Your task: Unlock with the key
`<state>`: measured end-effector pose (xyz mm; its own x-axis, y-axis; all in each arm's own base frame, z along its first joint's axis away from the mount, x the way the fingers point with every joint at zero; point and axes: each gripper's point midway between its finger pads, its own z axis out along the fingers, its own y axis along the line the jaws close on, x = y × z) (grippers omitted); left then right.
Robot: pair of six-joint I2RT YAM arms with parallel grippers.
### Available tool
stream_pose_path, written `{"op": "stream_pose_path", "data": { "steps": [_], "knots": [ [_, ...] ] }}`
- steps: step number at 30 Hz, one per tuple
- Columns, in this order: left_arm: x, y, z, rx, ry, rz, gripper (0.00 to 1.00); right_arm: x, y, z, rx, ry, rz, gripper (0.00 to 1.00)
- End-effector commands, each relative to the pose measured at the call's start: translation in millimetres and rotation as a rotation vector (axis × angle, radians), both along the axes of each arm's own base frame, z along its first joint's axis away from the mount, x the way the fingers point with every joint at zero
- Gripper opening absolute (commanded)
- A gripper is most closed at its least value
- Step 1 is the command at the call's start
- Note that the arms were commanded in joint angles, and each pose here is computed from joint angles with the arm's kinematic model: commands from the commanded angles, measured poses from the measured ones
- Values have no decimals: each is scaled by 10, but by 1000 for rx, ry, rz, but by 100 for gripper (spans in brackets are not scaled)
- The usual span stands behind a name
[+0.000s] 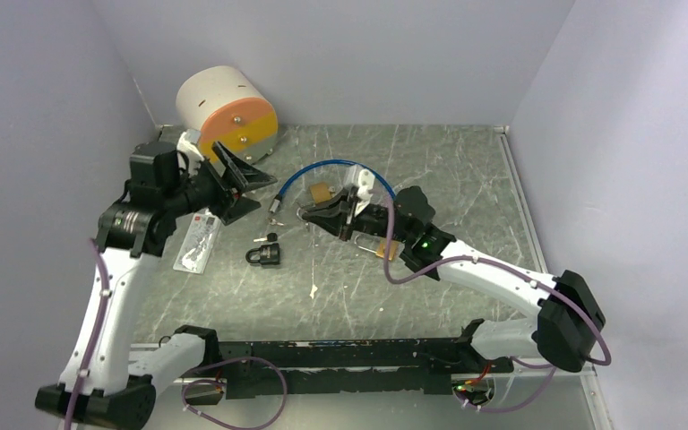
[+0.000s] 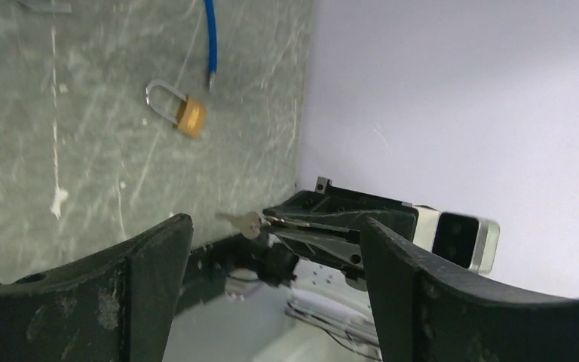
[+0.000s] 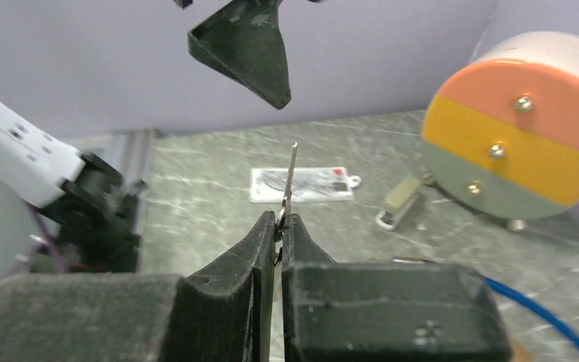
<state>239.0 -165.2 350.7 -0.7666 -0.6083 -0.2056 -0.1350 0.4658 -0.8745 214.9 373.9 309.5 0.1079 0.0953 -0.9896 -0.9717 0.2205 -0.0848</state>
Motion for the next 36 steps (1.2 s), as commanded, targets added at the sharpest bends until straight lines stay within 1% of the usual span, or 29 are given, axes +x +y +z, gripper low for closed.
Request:
{"op": "stream_pose_path", "data": {
  "steps": [1, 4, 8, 13, 17, 20, 21, 25, 28, 32, 34, 36],
  "knots": [
    [154, 174, 132, 111, -253, 61, 84, -356, -178, 500, 206, 180, 168, 0],
    [162, 279, 4, 185, -267, 89, 79, -557, -364, 633, 294, 198, 268, 0],
    [186, 341, -90, 246, -305, 92, 80, -695, -562, 836, 374, 210, 335, 0],
    [232, 253, -210, 228, -303, 39, 85, -780, -725, 1020, 443, 217, 352, 0],
    [293, 183, -366, 208, -270, 7, 86, -682, -802, 1020, 448, 259, 290, 0],
    [351, 77, -545, 179, -216, -36, 85, -432, -814, 827, 378, 328, 139, 0],
    [365, 27, -612, 171, -200, -52, 84, -317, -835, 746, 341, 327, 63, 0],
    [388, -295, -959, 180, -137, -136, 83, 154, -1064, 307, 213, 453, -256, 0],
    [399, -675, -1192, 208, -119, -226, 82, 409, -1355, 11, 185, 577, -432, 0],
    [460, -1123, -1517, 228, -41, -310, 79, 663, -1827, -401, 201, 723, -687, 0],
    [536, -1333, -1637, 231, -23, -343, 78, 707, -2068, -635, 191, 797, -822, 0],
    [616, -1516, -1812, 274, 5, -359, 78, 720, -2265, -828, 188, 849, -923, 0]
  ]
}}
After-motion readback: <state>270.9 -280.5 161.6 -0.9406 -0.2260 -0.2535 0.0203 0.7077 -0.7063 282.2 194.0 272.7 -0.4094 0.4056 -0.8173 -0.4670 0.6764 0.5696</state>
